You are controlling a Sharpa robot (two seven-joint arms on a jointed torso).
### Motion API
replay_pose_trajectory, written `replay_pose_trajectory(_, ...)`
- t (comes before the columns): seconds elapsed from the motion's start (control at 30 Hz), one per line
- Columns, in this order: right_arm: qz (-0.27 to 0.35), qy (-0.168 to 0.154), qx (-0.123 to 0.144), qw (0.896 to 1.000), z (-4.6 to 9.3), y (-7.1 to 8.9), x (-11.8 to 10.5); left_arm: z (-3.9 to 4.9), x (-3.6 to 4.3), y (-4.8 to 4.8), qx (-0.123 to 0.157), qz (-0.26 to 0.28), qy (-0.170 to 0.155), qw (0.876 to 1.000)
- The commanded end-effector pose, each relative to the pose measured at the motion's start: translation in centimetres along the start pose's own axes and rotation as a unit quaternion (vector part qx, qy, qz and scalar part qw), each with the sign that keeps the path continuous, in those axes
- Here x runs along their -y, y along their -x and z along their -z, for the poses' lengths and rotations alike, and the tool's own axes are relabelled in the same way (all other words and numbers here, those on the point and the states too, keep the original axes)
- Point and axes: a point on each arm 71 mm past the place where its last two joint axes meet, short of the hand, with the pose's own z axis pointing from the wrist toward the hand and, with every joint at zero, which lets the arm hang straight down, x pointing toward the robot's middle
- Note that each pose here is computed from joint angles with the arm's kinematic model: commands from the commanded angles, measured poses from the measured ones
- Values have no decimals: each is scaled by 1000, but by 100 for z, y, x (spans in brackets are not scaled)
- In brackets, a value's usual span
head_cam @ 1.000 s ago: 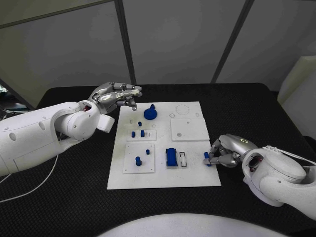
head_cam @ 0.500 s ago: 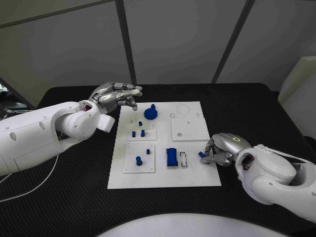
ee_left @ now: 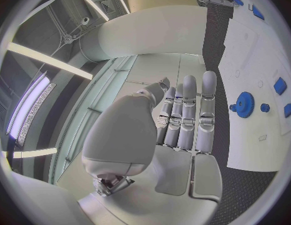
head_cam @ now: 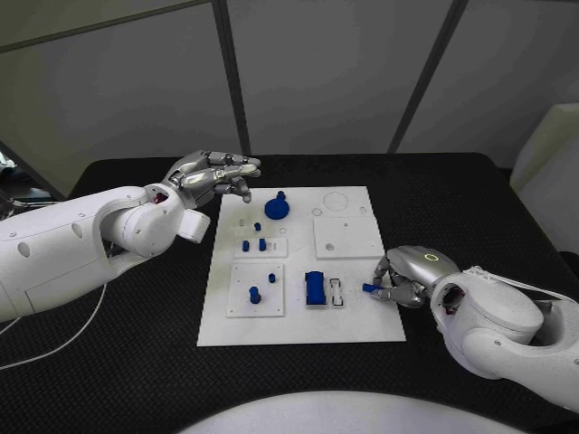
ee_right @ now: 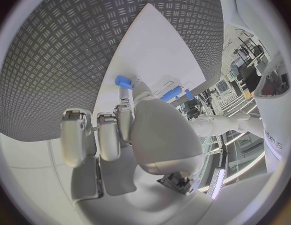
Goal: Assemble the parts on the task board
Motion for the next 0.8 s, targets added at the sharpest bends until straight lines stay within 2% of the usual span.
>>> replay_pose_trajectory(0.03,-83,-42,-38,995,38,-117,85,-1,14,-14,-6,-1,-4,1000)
replay_pose_trajectory(0.2,-127,-44,-33,990,76,-95,71,-2,13,-12,-6,-2,-3,1000)
replay_pose_trajectory(0.4,-196,-56,-19,979,118,-63,61,-1,13,-12,-5,-2,-3,1000)
replay_pose_trajectory(0.8,-242,-43,-1,969,117,-35,-97,6,17,-11,-5,-2,-4,1000)
